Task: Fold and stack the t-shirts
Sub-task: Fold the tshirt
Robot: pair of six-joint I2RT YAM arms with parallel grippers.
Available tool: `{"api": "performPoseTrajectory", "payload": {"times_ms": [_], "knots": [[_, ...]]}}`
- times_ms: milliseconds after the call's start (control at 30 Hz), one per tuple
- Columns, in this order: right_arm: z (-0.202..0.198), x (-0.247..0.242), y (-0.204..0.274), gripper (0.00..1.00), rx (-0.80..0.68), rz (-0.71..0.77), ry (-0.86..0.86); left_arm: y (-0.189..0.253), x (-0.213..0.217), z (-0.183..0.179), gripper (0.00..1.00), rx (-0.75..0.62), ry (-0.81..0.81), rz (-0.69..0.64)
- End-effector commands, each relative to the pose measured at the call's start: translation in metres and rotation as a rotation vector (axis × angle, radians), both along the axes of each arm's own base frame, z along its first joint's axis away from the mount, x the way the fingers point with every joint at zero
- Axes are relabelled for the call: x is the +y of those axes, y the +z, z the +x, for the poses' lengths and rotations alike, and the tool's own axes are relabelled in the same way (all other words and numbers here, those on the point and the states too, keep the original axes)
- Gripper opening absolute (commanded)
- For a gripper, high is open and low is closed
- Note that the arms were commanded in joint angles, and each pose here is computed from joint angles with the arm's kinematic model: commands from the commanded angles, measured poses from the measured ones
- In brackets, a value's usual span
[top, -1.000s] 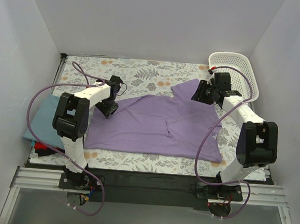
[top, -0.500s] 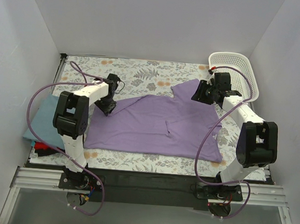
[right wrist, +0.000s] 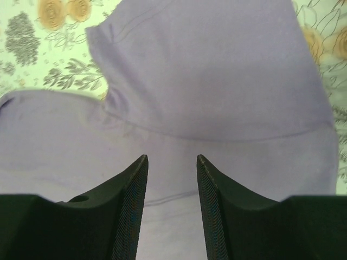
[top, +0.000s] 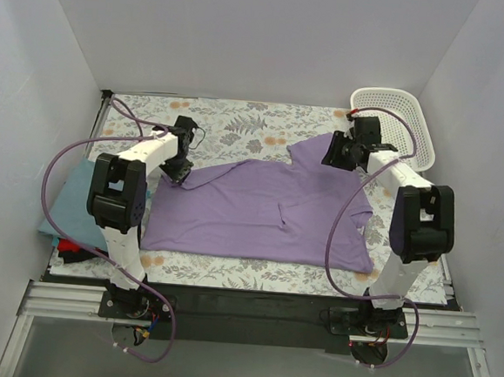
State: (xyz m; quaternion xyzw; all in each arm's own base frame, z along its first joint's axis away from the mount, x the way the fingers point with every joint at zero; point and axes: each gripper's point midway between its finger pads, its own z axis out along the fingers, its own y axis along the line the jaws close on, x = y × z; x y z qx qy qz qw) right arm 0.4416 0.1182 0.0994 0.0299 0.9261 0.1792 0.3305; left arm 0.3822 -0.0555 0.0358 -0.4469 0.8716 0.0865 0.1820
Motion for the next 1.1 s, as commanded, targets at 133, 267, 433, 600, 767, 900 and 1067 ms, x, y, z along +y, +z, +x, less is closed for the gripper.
{"api": "performPoseTrajectory", "payload": {"times_ms": [133, 267, 433, 600, 767, 900, 1067], "knots": [[0.078, -0.019, 0.005, 0.48, -0.117, -0.134, -0.055, 0.038, 0.009, 0.030, 0.00, -0.129, 0.013, -0.037], [0.109, -0.028, 0.010, 0.50, -0.161, -0.186, -0.096, 0.043, 0.009, 0.037, 0.00, -0.146, 0.012, -0.058], [0.139, -0.037, 0.002, 0.50, -0.186, -0.244, -0.141, 0.050, 0.013, 0.046, 0.00, -0.174, 0.026, -0.086], [0.159, -0.040, -0.001, 0.52, -0.208, -0.271, -0.156, 0.055, 0.020, 0.052, 0.00, -0.191, 0.050, -0.110], [0.170, -0.041, -0.021, 0.53, -0.187, -0.289, -0.160, 0.063, 0.023, 0.056, 0.00, -0.215, 0.056, -0.111], [0.174, -0.041, -0.031, 0.52, -0.173, -0.297, -0.160, 0.064, 0.026, 0.058, 0.00, -0.219, 0.060, -0.111], [0.176, -0.039, -0.052, 0.48, -0.130, -0.294, -0.147, 0.063, 0.027, 0.058, 0.00, -0.219, 0.059, -0.115]]}}
